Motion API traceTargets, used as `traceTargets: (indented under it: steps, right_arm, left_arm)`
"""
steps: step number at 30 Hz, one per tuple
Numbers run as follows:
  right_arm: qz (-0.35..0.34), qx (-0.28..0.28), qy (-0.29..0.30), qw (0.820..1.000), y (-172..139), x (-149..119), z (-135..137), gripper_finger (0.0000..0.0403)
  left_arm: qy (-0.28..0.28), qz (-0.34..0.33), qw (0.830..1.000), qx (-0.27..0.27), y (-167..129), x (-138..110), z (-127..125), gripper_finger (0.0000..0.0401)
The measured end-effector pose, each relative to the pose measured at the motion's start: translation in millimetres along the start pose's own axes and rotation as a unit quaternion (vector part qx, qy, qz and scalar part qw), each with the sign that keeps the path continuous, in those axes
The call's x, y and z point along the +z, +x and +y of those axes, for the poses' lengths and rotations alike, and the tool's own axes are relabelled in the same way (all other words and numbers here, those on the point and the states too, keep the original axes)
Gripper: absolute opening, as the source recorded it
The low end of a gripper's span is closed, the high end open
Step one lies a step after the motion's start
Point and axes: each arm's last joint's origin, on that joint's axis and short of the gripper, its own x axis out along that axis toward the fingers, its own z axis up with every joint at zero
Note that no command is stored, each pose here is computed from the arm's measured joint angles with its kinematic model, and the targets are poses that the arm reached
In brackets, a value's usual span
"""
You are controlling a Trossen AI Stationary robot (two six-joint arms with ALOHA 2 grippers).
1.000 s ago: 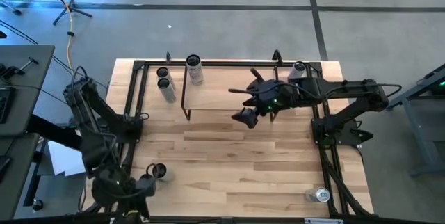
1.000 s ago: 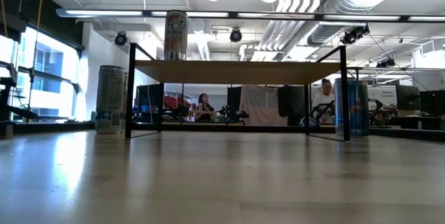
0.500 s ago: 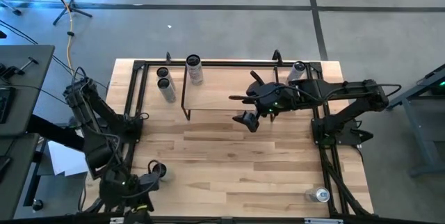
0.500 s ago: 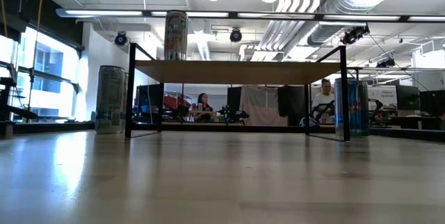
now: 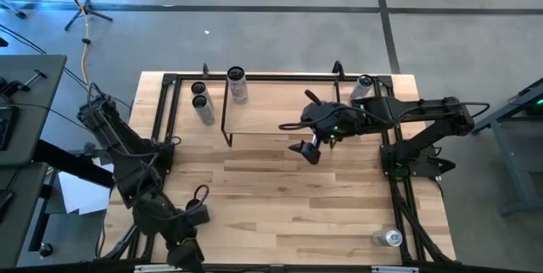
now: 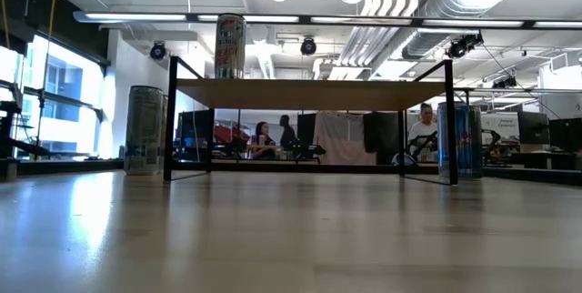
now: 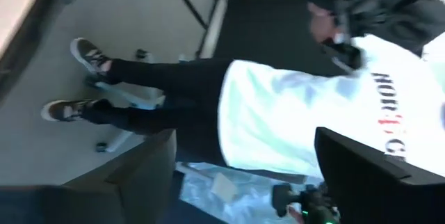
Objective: Place canned beverage on shelf
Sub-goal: Put the white pink soda can on the shelf aligned with the other white pink soda can
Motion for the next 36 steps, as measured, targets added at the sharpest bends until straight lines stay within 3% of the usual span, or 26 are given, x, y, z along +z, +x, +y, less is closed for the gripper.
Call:
traceTargets:
  steps: [9, 21, 26, 30, 32, 36]
  right_arm:
    - [0.018, -0.009, -0.028, 0.999, 0.1, -3.6, -1.8, 0.0398]
    - [0.016, -0.007, -0.039, 0.999, 0.1, -3.1, -1.5, 0.0398]
    - [0.016, -0.007, -0.038, 0.999, 0.2, -3.1, -1.5, 0.0398]
    - [0.016, -0.008, -0.028, 0.999, 0.2, -3.1, -1.5, 0.0398]
    - [0.016, -0.008, -0.023, 1.0, 0.2, -3.1, -1.5, 0.0398]
    - [0.014, -0.011, -0.016, 1.0, 0.2, -3.0, -1.7, 0.0398]
  left_arm:
    - [-0.034, -0.079, 0.993, -0.074, -1.7, 17.9, -13.8, 0.0337]
    - [-0.019, -0.158, 0.976, -0.151, -7.1, 10.2, -29.7, 0.0337]
    - [-0.057, -0.148, 0.977, -0.144, -6.1, 9.1, -27.7, 0.0337]
    - [-0.05, -0.142, 0.98, -0.127, -18.8, 5.6, -46.3, 0.0337]
    - [-0.045, -0.136, 0.985, -0.099, -28.2, 3.3, -59.6, 0.0337]
    - [-0.026, -0.123, 0.992, 0.015, -35.6, -3.9, -75.3, 0.0337]
